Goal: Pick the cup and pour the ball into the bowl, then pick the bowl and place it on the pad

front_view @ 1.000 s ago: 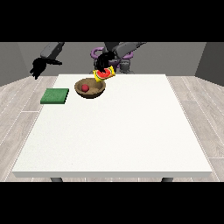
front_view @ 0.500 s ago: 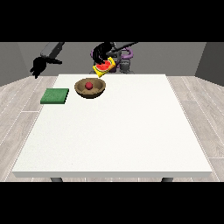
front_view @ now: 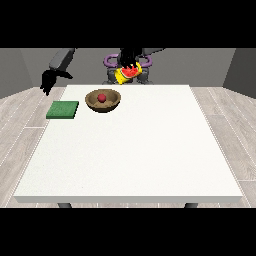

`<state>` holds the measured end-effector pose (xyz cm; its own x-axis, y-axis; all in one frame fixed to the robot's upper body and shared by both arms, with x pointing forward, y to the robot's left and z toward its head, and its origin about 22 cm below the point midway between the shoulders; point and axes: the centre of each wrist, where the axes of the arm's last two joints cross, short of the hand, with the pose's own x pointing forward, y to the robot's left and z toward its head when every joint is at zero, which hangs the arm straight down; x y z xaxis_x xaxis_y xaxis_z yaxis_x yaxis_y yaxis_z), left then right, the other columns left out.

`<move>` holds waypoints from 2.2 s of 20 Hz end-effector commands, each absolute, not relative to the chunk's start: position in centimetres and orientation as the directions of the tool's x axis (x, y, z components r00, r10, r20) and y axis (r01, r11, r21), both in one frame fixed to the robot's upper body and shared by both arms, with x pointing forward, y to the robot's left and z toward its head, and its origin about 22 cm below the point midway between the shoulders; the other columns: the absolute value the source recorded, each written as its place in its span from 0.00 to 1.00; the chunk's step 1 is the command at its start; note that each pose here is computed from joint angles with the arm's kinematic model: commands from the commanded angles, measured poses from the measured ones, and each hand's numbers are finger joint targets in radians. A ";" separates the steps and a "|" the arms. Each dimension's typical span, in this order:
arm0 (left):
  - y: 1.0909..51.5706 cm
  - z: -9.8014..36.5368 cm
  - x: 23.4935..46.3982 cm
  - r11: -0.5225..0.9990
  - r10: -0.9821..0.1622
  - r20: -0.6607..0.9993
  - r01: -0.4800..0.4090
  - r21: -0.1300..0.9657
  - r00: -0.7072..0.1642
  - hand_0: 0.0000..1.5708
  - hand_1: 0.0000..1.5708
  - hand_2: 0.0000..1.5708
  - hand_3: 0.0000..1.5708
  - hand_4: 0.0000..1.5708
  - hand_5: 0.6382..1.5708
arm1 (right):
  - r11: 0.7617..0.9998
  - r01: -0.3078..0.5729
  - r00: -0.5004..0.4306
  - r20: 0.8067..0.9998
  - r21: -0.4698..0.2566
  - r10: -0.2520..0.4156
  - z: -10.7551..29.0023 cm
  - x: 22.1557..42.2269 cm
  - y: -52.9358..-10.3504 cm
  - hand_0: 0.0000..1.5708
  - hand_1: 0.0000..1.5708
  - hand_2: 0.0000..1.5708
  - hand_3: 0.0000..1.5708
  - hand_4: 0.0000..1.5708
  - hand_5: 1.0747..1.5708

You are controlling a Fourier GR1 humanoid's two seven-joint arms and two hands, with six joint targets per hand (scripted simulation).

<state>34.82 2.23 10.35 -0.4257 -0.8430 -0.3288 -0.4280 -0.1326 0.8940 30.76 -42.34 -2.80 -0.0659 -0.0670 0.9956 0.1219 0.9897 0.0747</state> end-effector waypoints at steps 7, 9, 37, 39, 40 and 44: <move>12.3 10.0 37.0 0.472 -0.860 0.365 -0.285 0.834 -0.357 0.81 0.81 1.00 1.00 0.62 0.98 | 0.982 0.152 -0.094 0.991 0.111 -0.098 -2.5 31.4 -41.3 0.00 0.00 0.00 0.00 0.19 0.98; 12.4 10.2 36.8 0.641 -0.756 0.547 -0.235 0.731 -0.361 0.79 0.79 1.00 0.79 0.58 0.97 | 0.984 0.127 -0.072 0.990 0.128 -0.119 -3.9 31.4 -39.5 0.00 0.00 0.00 0.00 0.14 0.99; 16.4 8.1 37.4 0.933 -0.321 0.851 0.014 0.359 -0.416 0.00 0.00 0.00 0.00 0.00 0.98 | 0.977 0.095 -0.008 0.982 0.190 -0.190 -8.3 31.4 -32.8 0.00 0.00 0.00 0.00 0.15 0.95; 18.2 6.9 37.5 0.936 -0.331 0.864 -0.020 0.350 -0.380 0.00 0.00 0.00 0.00 0.00 0.98 | 0.976 0.055 0.008 0.978 0.210 -0.210 -8.3 31.6 -31.8 0.00 0.00 0.00 0.00 0.09 0.92; 16.7 8.8 37.7 0.938 -0.303 0.862 0.031 0.344 -0.407 0.00 0.00 0.00 0.00 0.00 0.98 | 0.977 0.067 0.004 0.980 0.200 -0.201 -8.9 31.0 -32.5 0.00 0.00 0.00 0.00 0.08 0.92; 16.5 10.1 38.5 0.941 -0.306 0.831 -0.014 0.339 -0.464 0.00 0.00 0.00 0.00 0.00 0.99 | 0.972 0.025 -0.073 0.970 0.233 -0.231 -7.7 32.8 -29.1 0.00 0.00 0.00 0.00 0.13 0.91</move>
